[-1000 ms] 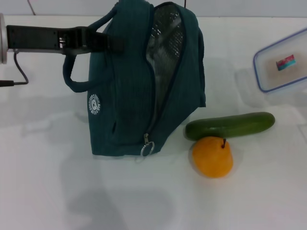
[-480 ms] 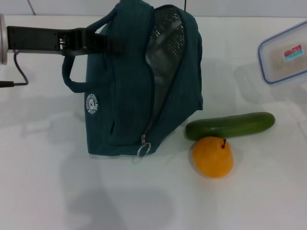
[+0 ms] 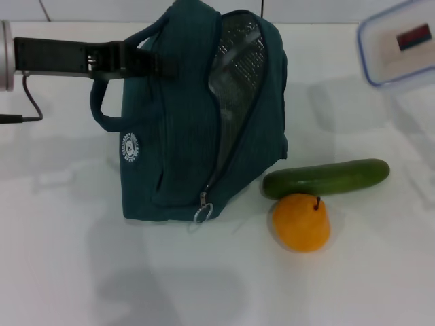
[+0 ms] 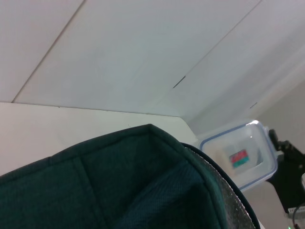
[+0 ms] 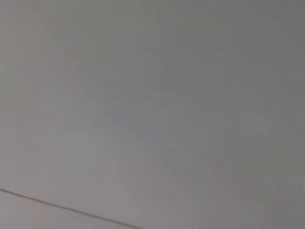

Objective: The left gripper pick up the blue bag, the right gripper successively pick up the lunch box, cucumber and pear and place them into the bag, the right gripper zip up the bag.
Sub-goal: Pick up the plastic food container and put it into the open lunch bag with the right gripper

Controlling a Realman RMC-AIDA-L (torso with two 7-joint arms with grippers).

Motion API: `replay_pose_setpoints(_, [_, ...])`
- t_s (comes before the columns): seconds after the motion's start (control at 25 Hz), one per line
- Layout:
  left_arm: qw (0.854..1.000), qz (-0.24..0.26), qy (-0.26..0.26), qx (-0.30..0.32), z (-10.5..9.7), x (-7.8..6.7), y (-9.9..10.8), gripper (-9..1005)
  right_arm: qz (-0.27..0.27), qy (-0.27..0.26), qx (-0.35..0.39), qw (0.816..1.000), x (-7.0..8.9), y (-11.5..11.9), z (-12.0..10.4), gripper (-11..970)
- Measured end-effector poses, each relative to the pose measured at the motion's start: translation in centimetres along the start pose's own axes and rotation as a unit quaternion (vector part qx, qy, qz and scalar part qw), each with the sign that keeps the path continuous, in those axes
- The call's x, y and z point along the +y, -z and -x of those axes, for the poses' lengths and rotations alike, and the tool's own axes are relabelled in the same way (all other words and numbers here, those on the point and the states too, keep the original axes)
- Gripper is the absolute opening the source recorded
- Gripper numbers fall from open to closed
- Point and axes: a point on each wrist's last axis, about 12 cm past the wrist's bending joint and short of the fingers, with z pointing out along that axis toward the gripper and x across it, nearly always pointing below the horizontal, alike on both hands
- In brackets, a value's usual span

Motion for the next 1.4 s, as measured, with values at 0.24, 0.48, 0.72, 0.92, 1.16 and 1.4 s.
replay_pose_setpoints(0.24, [1.0, -0.002, -0.003, 0.001, 0.2, -0.1, -0.2, 50, 0.039, -0.046, 0.025, 0.998, 0.8, -2.8, -1.1, 97])
replay_pose_setpoints(0.48, [1.0, -0.006, -0.006, 0.006, 0.2, -0.3, -0.6, 50, 0.099, -0.087, 0.065, 0.989, 2.3, -6.6, -2.8, 97])
replay_pose_setpoints(0.72, [1.0, -0.007, -0.017, 0.025, 0.4, -0.6, -1.4, 49, 0.134, -0.111, 0.109, 0.979, 3.6, -10.0, -4.7, 97])
replay_pose_setpoints(0.92, [0.999, -0.015, -0.02, 0.034, 0.4, -0.5, -2.4, 49, 0.125, -0.115, 0.145, 0.975, 3.7, -11.5, -6.2, 97])
replay_pose_setpoints(1.16, [0.999, -0.022, -0.017, 0.036, 0.4, -0.2, -2.8, 49, 0.093, -0.105, 0.152, 0.978, 2.9, -10.9, -6.4, 97])
replay_pose_setpoints(1.4, [0.999, -0.018, -0.015, 0.028, 0.4, 0.0, -2.7, 49, 0.053, -0.093, 0.168, 0.98, 1.8, -10.3, -6.8, 98])
